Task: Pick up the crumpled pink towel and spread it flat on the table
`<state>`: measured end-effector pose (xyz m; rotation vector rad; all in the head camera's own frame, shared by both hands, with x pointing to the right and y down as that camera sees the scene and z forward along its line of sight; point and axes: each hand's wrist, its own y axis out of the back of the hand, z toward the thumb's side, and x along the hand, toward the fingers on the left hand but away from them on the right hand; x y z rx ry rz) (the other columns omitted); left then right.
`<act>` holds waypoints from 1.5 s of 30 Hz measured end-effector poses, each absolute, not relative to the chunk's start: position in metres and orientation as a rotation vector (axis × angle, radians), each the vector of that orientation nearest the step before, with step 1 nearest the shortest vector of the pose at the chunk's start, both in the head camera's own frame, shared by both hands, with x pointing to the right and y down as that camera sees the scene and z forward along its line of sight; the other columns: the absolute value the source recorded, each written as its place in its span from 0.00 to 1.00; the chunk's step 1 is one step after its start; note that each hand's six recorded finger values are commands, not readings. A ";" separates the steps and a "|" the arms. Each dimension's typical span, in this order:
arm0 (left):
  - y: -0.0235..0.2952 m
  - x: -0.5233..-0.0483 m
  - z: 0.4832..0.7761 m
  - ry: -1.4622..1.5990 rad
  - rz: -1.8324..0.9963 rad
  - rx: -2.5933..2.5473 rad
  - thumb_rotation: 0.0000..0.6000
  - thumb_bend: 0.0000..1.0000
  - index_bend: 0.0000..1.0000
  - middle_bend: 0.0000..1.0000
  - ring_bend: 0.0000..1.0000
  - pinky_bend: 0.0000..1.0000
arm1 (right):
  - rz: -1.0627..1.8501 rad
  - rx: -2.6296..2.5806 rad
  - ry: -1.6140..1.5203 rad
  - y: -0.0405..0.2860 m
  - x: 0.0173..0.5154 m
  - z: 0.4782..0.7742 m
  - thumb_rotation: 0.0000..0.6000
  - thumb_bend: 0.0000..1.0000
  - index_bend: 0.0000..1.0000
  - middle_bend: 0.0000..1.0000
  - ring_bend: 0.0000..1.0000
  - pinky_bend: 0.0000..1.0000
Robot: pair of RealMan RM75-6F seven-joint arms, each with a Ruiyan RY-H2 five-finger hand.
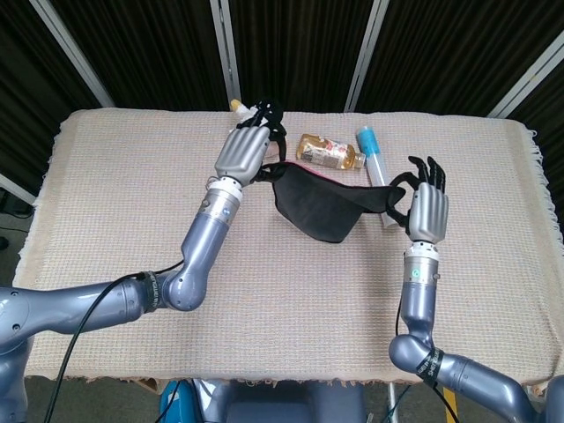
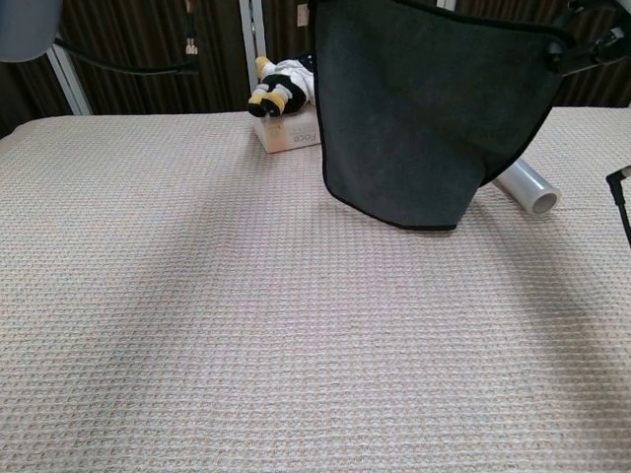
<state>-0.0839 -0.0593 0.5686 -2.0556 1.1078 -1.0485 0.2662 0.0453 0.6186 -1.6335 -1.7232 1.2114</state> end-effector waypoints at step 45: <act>-0.080 -0.080 0.611 1.317 -0.918 -2.080 1.00 0.58 0.72 0.28 0.05 0.15 | 1.155 -1.486 -1.608 -0.026 0.233 0.611 1.00 0.52 0.67 0.20 0.00 0.00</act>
